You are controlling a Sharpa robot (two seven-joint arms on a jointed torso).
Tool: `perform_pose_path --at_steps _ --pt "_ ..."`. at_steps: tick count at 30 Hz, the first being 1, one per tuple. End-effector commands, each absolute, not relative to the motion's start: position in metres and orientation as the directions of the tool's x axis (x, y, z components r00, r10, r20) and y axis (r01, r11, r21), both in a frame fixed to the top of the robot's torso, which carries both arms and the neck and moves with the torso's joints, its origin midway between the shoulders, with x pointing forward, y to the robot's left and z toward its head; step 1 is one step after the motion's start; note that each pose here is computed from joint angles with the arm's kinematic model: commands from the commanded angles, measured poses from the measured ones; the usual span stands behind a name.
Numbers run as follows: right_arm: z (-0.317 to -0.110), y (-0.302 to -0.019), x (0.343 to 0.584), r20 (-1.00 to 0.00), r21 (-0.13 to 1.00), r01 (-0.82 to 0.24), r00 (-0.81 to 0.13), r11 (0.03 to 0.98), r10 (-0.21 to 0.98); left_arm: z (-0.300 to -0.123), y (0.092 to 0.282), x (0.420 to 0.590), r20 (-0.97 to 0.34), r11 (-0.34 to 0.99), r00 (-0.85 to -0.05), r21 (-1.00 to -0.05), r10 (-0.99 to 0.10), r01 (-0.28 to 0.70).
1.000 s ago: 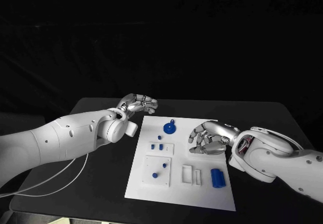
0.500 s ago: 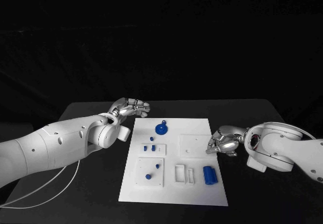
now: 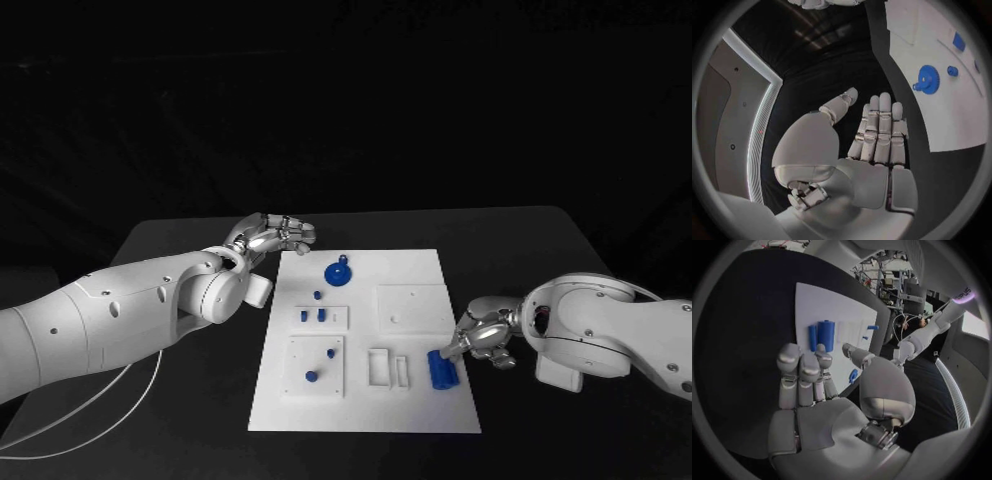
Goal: Assemble the parts on the task board
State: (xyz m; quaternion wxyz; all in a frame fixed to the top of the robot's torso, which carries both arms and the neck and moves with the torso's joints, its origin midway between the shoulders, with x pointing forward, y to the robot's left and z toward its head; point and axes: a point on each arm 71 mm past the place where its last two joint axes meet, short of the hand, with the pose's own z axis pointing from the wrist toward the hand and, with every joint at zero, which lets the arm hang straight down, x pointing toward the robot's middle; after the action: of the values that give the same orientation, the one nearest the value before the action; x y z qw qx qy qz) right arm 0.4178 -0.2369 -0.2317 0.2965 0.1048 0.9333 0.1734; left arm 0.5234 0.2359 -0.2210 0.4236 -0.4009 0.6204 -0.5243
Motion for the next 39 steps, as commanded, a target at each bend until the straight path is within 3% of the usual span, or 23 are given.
perform_pose_path --at_steps 1,23,39 --pt "-0.235 -0.238 0.412 -0.476 0.355 0.098 -0.837 0.930 0.270 -0.221 0.232 0.522 -0.089 0.115 -0.338 -0.992 -0.937 -0.055" --pt "-0.246 -0.221 0.414 -0.513 0.346 0.064 -0.823 0.936 0.246 -0.221 0.231 0.521 -0.084 0.111 -0.345 -0.992 -0.935 -0.059" --pt "-0.261 -0.190 0.415 -0.565 0.346 0.023 -0.793 0.938 0.228 -0.222 0.231 0.521 -0.082 0.110 -0.347 -0.992 -0.934 -0.062"
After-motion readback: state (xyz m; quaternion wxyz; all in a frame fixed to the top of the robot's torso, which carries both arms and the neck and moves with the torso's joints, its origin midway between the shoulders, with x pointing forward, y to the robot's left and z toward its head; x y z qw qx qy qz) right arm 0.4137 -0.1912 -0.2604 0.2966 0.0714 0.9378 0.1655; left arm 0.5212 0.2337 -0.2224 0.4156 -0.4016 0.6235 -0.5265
